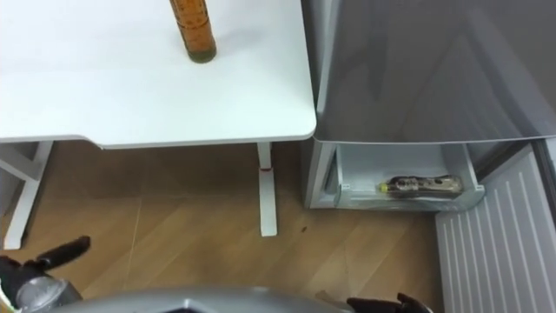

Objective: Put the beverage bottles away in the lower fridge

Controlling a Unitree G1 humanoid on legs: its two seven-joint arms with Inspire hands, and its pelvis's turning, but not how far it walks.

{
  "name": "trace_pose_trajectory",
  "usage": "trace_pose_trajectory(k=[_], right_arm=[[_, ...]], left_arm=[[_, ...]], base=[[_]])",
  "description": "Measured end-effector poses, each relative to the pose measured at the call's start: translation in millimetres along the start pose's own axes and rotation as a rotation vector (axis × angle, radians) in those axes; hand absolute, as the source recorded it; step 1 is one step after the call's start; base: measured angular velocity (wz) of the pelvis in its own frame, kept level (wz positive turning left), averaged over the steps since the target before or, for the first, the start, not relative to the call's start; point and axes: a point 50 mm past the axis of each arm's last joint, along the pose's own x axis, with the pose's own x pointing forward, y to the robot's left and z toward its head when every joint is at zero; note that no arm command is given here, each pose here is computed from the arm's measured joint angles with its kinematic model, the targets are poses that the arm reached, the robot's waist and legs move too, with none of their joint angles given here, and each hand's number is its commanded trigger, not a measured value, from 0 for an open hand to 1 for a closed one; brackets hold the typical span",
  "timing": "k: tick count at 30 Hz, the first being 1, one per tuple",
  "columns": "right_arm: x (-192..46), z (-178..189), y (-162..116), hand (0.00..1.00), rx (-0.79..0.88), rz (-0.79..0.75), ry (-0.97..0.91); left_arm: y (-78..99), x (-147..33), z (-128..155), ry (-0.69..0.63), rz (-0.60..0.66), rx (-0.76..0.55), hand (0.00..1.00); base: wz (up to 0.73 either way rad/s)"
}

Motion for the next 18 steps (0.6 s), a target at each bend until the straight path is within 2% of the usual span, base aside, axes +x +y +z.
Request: trace_pose_trajectory(k=[5, 9, 12, 14, 16, 17, 18], right_arm=[[0.2, 4.0, 0.4, 0.0, -0.041, 0.001, -0.026], [-0.1, 2.6, 0.0, 0.0, -0.048, 0.0, -0.029], [0.0, 3.6, 0.9, 0.0, -0.064, 0.005, -0.034], [0.1, 3.8, 3.2, 0.0, -0.072, 0.025, -0.038], [0.7, 7.8, 2.3, 0.0, -0.066, 0.033, -0.041], [1.0, 11.0, 1.9, 0.0, -0.064, 0.031, -0.051], [1.0, 11.7, 1.7, 0.0, -0.065, 0.03, -0.053]], left_arm=[[-7.6, -3.6, 29.9, -0.136, 0.008, -0.123, 0.0], [-8.7, -5.0, 36.5, -0.186, 0.007, -0.124, 0.0], [-11.9, -10.0, 54.8, -0.273, -0.02, -0.147, 0.0], [-18.7, -23.1, 90.5, -0.426, -0.072, -0.206, 0.0], [-25.1, -53.2, 149.6, -0.68, -0.175, -0.336, 0.0], [-25.6, -64.4, 169.1, -0.789, -0.216, -0.36, 0.0], [-25.2, -68.7, 175.8, -0.829, -0.23, -0.368, 0.0]], base=[[0.0], [-0.04], [0.04], [0.2], [0.03], [-0.12], [-0.16]])
